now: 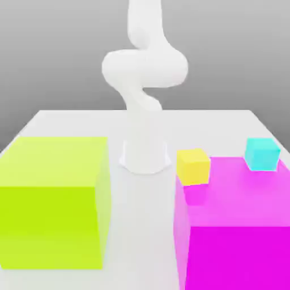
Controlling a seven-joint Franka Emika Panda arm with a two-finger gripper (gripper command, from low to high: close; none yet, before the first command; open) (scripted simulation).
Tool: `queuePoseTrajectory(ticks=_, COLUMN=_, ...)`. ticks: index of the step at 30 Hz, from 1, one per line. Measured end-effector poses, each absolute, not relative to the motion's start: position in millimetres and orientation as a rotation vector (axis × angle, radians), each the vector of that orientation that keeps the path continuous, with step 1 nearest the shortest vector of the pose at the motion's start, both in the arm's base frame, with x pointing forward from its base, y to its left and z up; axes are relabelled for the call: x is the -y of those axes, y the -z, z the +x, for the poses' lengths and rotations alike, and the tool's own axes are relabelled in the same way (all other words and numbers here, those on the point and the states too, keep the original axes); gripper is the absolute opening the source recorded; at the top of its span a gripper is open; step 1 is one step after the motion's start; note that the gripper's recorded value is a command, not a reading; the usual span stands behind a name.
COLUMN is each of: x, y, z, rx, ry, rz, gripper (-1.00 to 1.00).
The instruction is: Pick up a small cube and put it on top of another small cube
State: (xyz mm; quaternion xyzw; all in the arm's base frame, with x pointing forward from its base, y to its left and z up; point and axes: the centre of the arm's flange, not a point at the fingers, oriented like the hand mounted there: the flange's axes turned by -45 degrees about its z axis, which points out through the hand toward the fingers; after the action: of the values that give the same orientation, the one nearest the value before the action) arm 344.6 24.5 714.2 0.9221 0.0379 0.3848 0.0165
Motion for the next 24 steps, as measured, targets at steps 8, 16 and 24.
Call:
queuePoseTrajectory(ticks=8, x=-105, y=-632, z=386, rx=-0.870, ry=-0.949, rz=2.729, gripper=0.00)
queuePoseTrajectory(ticks=16, x=-190, y=-532, z=395, rx=-1.598, ry=-0.695, rz=2.405, gripper=0.00)
queuePoseTrajectory(ticks=24, x=-267, y=-430, z=365, rx=-2.232, ry=-0.453, rz=1.897, gripper=0.00)
